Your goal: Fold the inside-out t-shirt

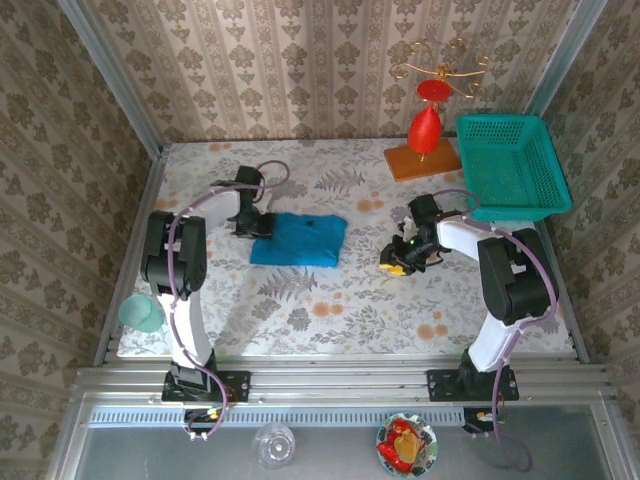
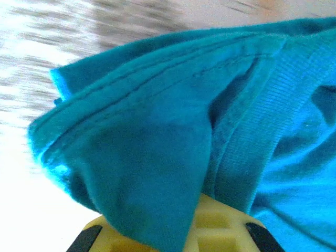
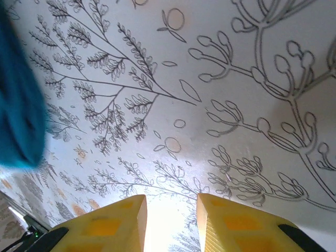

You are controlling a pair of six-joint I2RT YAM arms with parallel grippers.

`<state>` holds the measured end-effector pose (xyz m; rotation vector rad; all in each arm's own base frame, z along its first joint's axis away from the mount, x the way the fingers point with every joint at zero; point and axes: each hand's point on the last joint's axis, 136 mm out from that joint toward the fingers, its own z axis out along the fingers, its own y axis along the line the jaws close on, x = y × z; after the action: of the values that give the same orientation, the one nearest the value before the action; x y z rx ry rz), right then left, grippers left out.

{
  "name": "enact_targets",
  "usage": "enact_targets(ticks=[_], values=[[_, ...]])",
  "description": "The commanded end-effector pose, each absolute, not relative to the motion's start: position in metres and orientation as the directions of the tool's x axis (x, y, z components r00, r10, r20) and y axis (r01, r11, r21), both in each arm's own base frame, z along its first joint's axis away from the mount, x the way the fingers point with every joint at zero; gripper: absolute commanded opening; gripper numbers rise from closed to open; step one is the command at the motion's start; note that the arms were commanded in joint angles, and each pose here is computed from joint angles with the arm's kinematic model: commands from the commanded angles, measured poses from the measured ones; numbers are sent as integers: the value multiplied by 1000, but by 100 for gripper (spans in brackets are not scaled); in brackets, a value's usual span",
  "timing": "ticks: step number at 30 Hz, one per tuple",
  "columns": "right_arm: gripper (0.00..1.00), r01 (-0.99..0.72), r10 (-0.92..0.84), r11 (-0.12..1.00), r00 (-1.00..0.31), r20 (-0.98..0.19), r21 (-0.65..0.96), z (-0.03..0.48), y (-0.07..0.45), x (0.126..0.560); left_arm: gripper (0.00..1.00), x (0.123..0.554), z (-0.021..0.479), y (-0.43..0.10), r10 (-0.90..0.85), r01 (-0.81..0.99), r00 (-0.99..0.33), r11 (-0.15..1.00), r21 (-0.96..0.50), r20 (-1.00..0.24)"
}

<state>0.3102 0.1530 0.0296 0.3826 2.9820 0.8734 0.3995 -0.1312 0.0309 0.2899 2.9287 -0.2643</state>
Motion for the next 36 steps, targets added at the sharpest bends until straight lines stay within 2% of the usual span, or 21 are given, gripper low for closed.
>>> enact_targets(ticks=[1,5,15,27,36], values=[[33,219,226,836,-973,48,502,35,146,304,3,403,25,-61,261,251,-961,962,110,-94],[33,220,223,840,-973,54,496,34,143,299,4,432,27,-16,252,232,-966,945,232,-62],[33,212,224,853,-974,33,478,45,135,291,4,497,37,62,246,205,-966,917,341,-81],[32,213,223,855,-974,35,473,60,135,292,5,516,50,136,124,57,-979,931,362,-163],[32,211,222,857,-975,34,469,69,135,298,9,526,36,148,98,38,-982,941,337,-162]])
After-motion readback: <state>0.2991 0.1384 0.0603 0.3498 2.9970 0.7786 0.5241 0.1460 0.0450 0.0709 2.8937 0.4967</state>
